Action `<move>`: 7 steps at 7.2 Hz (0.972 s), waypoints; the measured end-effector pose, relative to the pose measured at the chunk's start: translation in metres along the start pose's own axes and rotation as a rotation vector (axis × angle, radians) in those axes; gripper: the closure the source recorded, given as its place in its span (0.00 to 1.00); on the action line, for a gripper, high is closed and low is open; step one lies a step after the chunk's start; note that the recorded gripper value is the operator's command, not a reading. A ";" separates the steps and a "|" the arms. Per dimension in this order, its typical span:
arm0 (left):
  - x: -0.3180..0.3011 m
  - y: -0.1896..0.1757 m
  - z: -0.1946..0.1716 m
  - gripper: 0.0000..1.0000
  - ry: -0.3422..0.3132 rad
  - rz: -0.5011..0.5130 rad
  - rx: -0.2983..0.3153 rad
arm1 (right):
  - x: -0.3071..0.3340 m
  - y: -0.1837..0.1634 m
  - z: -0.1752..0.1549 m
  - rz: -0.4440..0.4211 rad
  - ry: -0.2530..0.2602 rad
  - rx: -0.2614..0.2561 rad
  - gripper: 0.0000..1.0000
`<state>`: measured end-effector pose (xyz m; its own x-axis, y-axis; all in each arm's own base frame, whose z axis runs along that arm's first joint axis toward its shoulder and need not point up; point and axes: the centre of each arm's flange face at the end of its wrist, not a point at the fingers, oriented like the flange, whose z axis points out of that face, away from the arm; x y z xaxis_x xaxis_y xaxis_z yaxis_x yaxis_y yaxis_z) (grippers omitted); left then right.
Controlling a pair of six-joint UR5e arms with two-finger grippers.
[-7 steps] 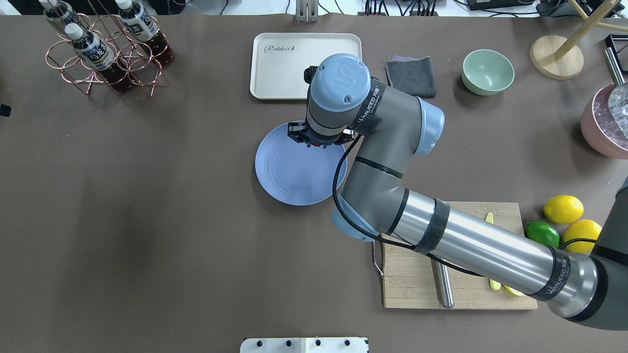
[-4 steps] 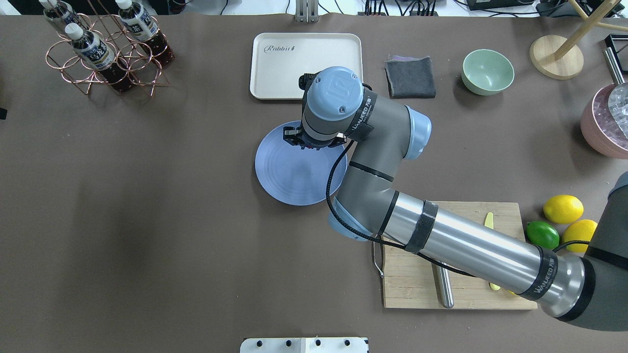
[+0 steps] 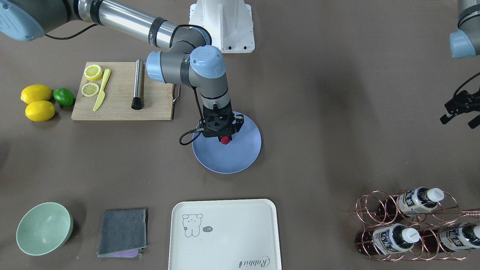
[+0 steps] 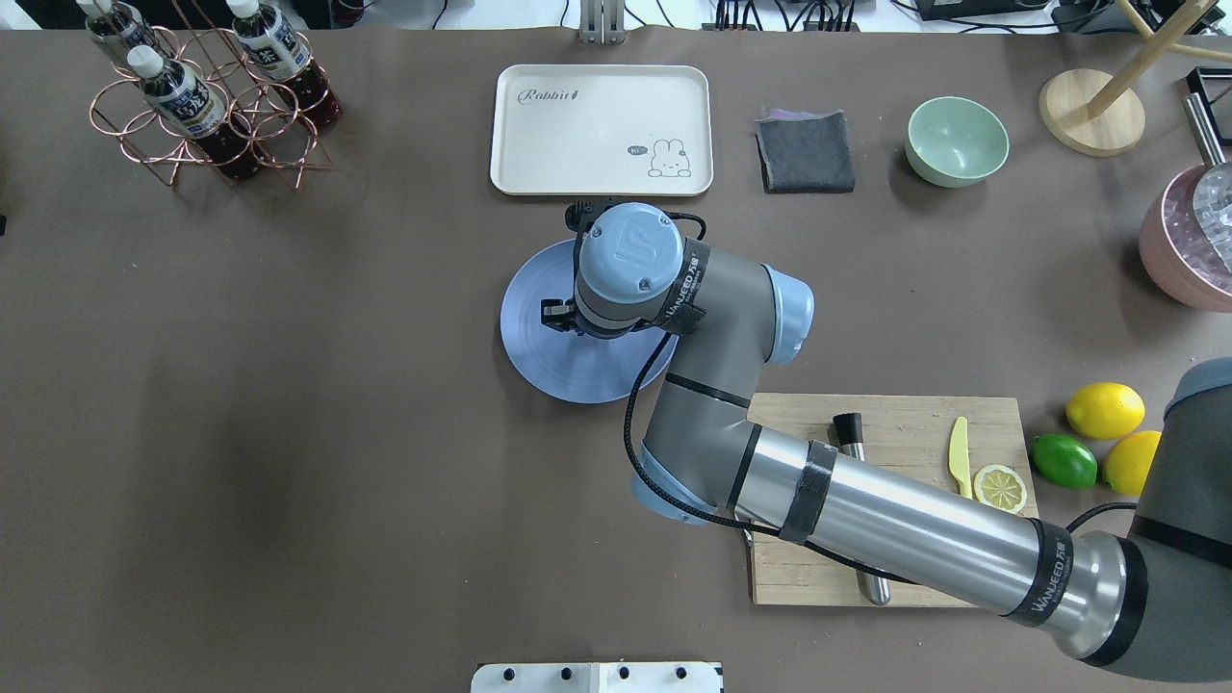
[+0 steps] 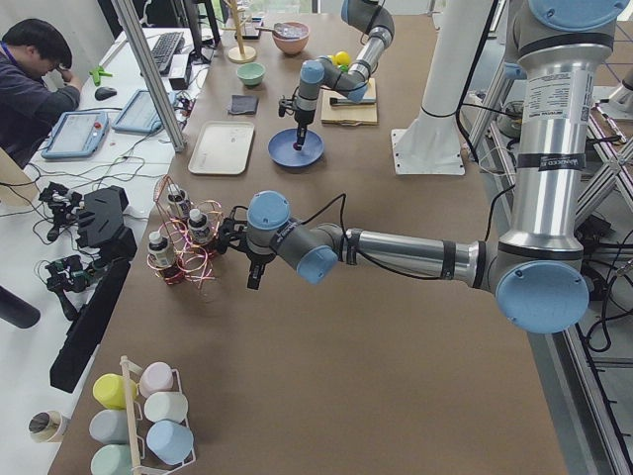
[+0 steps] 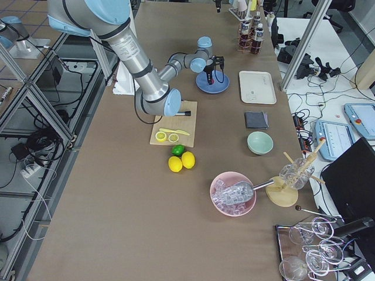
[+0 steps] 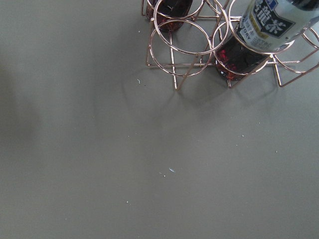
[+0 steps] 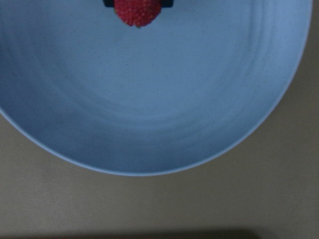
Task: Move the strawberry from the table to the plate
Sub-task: 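Carry the strawberry over the blue plate and release it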
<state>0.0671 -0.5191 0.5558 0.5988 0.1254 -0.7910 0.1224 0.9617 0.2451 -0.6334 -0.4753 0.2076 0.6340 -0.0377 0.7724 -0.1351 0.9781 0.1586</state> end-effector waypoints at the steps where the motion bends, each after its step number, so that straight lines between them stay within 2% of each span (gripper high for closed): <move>1: 0.000 0.000 0.000 0.02 0.000 0.001 0.000 | 0.001 0.001 0.001 -0.003 0.001 -0.002 0.24; 2: 0.000 0.000 0.000 0.02 0.000 0.001 0.001 | 0.000 0.002 0.002 -0.005 0.001 -0.003 0.00; 5: -0.001 0.000 0.001 0.02 -0.002 -0.004 -0.003 | -0.001 0.003 0.000 -0.004 -0.002 -0.002 0.00; 7: -0.007 -0.001 0.003 0.02 -0.011 -0.019 -0.010 | 0.010 -0.024 -0.013 0.017 -0.004 0.020 0.00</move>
<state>0.0651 -0.5219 0.5628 0.6053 0.1045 -0.7891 0.1257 0.9664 0.2244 -0.6137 -0.4961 0.2037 0.6285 -0.0221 0.7775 -0.1613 0.9742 0.1580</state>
